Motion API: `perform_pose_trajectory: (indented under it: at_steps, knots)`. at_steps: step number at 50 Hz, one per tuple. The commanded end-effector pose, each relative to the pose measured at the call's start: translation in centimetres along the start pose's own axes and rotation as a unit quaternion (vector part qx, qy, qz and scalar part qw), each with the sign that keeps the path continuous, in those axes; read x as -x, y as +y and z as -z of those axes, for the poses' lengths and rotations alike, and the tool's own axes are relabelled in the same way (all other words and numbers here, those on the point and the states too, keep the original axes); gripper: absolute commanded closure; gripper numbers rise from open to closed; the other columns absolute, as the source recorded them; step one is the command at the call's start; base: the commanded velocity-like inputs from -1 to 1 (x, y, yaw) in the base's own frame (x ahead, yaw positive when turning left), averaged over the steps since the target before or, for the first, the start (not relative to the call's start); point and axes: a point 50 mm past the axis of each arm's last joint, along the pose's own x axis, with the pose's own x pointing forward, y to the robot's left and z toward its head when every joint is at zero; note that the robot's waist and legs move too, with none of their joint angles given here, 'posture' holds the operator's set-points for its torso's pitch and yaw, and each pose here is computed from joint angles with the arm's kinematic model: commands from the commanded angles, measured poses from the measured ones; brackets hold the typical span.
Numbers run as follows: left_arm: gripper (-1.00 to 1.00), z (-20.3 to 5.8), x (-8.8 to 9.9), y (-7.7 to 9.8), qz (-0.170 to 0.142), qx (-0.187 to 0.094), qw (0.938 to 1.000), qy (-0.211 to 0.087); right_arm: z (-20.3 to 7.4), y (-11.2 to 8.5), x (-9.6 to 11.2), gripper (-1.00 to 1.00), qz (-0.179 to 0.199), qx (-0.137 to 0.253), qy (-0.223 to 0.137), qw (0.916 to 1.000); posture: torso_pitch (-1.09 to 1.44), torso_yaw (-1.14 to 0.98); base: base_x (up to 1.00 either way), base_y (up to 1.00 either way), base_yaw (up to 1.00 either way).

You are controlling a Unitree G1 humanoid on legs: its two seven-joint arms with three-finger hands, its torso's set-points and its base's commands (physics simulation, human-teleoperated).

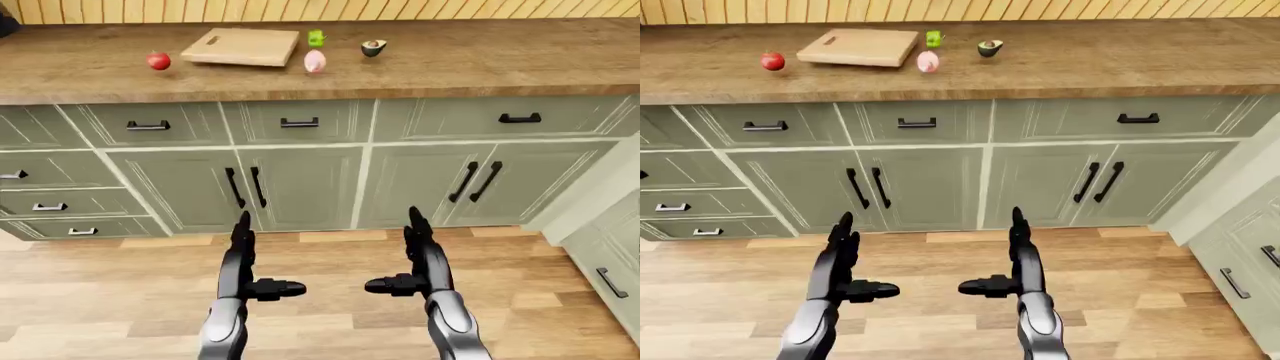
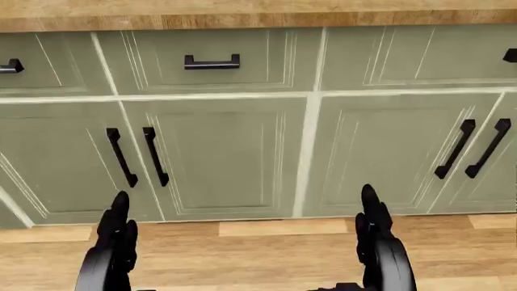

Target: Place the avocado, onion, tomato and bell pepper on the cutting board.

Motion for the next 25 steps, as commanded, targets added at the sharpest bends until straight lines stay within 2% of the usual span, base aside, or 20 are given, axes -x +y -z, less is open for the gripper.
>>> perform_pose_trajectory:
  at_steps: [1, 3, 6, 7, 9, 10, 11, 14, 18, 19, 22, 23, 25]
  knots:
    - [-1.00, -3.8, 0.5, 0.5, 0.002, 0.030, 0.9957, -0.088, -3.2, -0.1, 0.1, -1.00, -0.006, -0.011, -0.090, 0.9958, 0.00, 0.00, 0.00, 0.00, 0.00]
    - [-1.00, -4.3, 0.7, 0.2, 0.006, 0.022, 0.9948, -0.099, -3.8, 0.2, 0.5, -1.00, -0.023, -0.010, -0.104, 0.9943, 0.00, 0.00, 0.00, 0.00, 0.00]
    - [-1.00, -5.3, 1.8, 0.6, -0.002, 0.008, 0.9908, -0.135, -4.9, 0.5, 1.3, -1.00, -0.015, 0.026, -0.152, 0.9879, 0.00, 0.00, 0.00, 0.00, 0.00]
    - [-1.00, -5.7, 2.4, 0.8, -0.010, -0.003, 0.9888, -0.149, -5.3, 0.3, 1.6, -1.00, 0.001, 0.019, -0.161, 0.9867, 0.00, 0.00, 0.00, 0.00, 0.00]
    - [-1.00, -6.7, 3.5, 0.8, -0.015, -0.016, 0.9852, -0.170, -5.4, 0.3, 1.9, -1.00, 0.008, 0.015, -0.165, 0.9861, 0.00, 0.00, 0.00, 0.00, 0.00]
    - [-1.00, -7.3, 3.9, 0.7, -0.021, -0.035, 0.9821, -0.184, -5.8, 0.4, 2.2, -1.00, 0.007, 0.013, -0.178, 0.9838, 0.00, 0.00, 0.00, 0.00, 0.00]
    - [-1.00, -7.8, 4.3, 0.6, -0.020, -0.041, 0.9798, -0.195, -6.2, 0.5, 2.6, -1.00, -0.008, 0.011, -0.187, 0.9822, 0.00, 0.00, 0.00, 0.00, 0.00]
    - [-1.00, -9.7, 6.2, 0.0, -0.016, -0.070, 0.9696, -0.234, -8.3, 0.1, 3.6, -1.00, 0.005, 0.007, -0.225, 0.9744, 0.00, 0.00, 0.00, 0.00, 0.00]
    - [-1.00, -12.3, 9.2, -0.5, -0.007, -0.073, 0.9535, -0.292, -10.7, -0.7, 5.1, -1.00, 0.017, 0.013, -0.260, 0.9653, 0.00, 0.00, 0.00, 0.00, 0.00]
    - [-1.00, -12.8, 9.8, -0.7, -0.006, -0.077, 0.9499, -0.303, -11.2, -0.5, 5.7, -1.00, 0.014, 0.022, -0.276, 0.9608, 0.00, 0.00, 0.00, 0.00, 0.00]
    - [-1.00, -13.4, 10.6, -0.8, 0.001, -0.069, 0.9450, -0.320, -12.1, 0.2, 6.9, -1.00, -0.005, 0.040, -0.306, 0.9513, 0.00, 0.00, 0.00, 0.00, 0.00]
    - [-1.00, -13.6, 10.8, -0.9, 0.002, -0.071, 0.9431, -0.325, -12.7, 0.4, 7.8, -1.00, -0.009, 0.042, -0.329, 0.9434, 0.00, 0.00, 0.00, 0.00, 0.00]
    - [-1.00, -14.0, 11.5, -0.9, -0.008, -0.075, 0.9343, -0.348, -13.9, 0.6, 9.4, -1.00, -0.004, 0.052, -0.365, 0.9295, 0.00, 0.00, 0.00, 0.00, 0.00]
